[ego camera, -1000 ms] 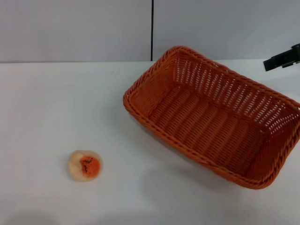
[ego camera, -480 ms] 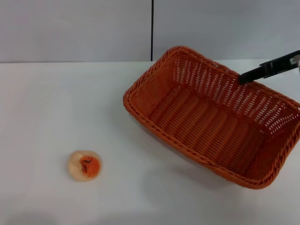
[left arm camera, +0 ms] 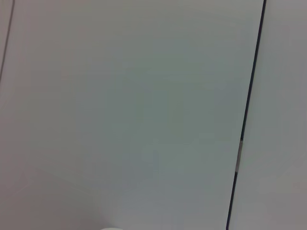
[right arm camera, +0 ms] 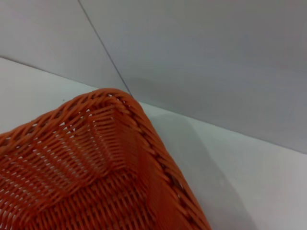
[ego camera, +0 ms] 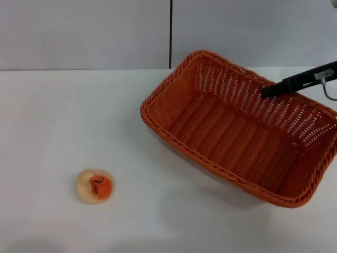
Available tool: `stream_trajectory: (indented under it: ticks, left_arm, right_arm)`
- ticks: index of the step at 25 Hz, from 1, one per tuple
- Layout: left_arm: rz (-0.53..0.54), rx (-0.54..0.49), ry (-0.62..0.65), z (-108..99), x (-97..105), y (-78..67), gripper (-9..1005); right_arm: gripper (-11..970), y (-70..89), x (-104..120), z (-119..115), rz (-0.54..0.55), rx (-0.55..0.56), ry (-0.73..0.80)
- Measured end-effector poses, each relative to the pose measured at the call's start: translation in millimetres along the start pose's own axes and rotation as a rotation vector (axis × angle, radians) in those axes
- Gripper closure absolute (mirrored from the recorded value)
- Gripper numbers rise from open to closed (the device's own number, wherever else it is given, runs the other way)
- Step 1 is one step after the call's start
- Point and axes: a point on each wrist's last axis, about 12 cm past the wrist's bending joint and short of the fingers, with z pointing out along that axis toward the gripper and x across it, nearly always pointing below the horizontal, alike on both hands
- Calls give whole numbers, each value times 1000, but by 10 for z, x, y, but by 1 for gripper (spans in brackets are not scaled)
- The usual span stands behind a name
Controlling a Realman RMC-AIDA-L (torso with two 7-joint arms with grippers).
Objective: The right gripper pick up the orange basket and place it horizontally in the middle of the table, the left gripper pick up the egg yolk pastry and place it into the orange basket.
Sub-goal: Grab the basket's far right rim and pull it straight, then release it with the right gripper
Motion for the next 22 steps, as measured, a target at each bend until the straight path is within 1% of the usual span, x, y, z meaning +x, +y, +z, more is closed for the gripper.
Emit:
stream_trajectory:
  ticks: [4, 12, 16, 20, 21, 22]
  left_arm:
    - [-2, 4, -2, 14, 1, -13, 252]
    - [-2, 10, 1, 40, 6, -30, 252]
    - [-4, 12, -2, 41, 4, -34, 252]
    - [-6, 14, -6, 31, -4, -28, 252]
    - [-6, 14, -6, 26, -5, -25, 252]
    - [-5, 12, -6, 13, -6, -19, 252]
  right_arm:
    - [448, 26, -25, 36, -16, -4, -15]
    - [474, 25, -16, 130, -36, -3, -41]
    - [696, 25, -26, 173, -46, 5, -46]
    - [716, 47, -57, 145, -84, 10, -53]
    - [721, 82, -88, 111, -138, 7, -48]
    - [725, 82, -88, 111, -138, 7, -48]
